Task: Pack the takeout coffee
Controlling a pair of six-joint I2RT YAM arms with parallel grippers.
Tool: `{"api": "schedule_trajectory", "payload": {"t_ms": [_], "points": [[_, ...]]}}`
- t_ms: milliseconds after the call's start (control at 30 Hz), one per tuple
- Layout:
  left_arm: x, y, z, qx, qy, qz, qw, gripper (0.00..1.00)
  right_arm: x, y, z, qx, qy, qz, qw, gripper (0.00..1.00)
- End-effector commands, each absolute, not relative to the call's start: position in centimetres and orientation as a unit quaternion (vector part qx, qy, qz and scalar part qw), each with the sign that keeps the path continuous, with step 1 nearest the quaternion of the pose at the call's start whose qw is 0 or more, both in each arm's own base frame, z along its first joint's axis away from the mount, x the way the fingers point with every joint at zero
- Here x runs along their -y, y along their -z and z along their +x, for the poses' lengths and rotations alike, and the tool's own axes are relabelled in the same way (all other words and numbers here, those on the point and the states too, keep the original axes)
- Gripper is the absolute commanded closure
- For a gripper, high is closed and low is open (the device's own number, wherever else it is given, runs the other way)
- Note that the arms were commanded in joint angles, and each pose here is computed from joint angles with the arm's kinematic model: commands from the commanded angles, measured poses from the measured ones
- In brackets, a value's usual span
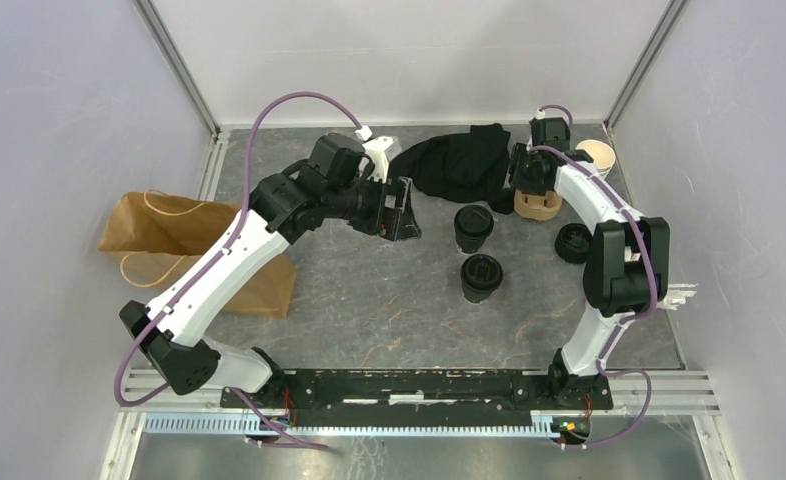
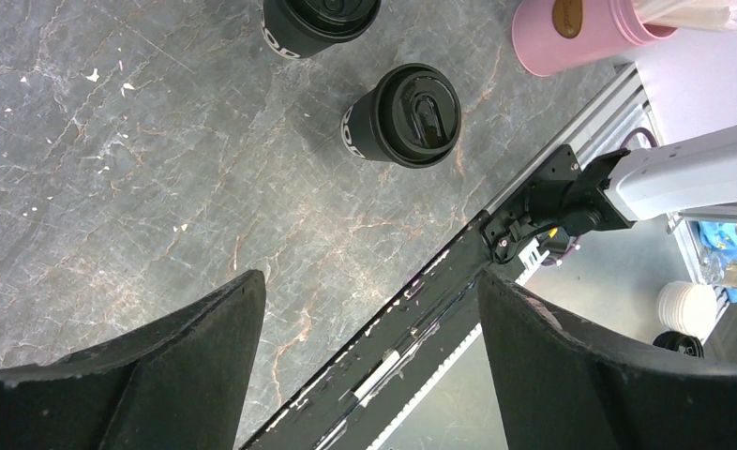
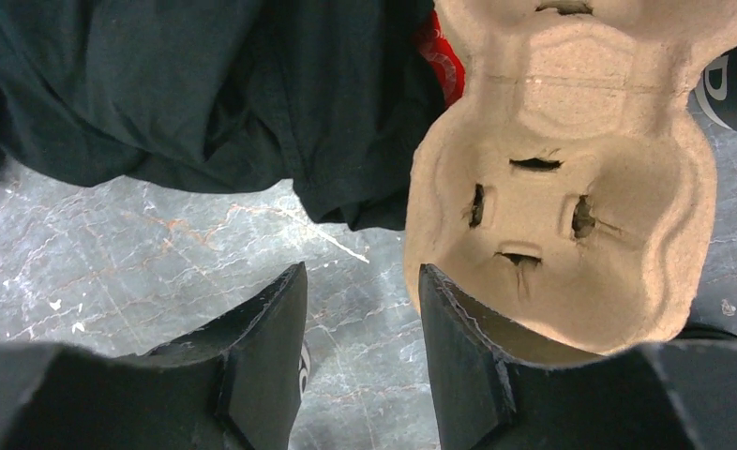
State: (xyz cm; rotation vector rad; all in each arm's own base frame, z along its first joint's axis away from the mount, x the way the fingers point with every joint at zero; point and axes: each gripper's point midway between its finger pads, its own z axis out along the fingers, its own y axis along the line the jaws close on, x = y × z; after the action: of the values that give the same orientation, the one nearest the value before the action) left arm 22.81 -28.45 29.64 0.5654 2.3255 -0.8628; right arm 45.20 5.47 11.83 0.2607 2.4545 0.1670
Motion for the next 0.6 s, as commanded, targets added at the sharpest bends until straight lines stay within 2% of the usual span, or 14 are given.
{"api": "schedule_trajectory", "payload": {"t_ms": [0,300,567], "points": [[28.4,-30.7,22.5,-0.855,0.328,0.247,0.317,0.11,-4.1,-11.9,47.2,-0.929,-0.049,0.123,0.346,0.47],[28.5,-30.7,22.9,-0.857,0.321,0.248,0.317,0.11,-2.7,-10.6,47.8,-0.929,-0.056,0.126,0.342,0.46],[29.0,-30.4,23.0,-0.859,0.322,0.251,0.308,0.11,-2.8,-10.4,48.7,-0.926,-0.086,0.117,0.349,0.57]]}}
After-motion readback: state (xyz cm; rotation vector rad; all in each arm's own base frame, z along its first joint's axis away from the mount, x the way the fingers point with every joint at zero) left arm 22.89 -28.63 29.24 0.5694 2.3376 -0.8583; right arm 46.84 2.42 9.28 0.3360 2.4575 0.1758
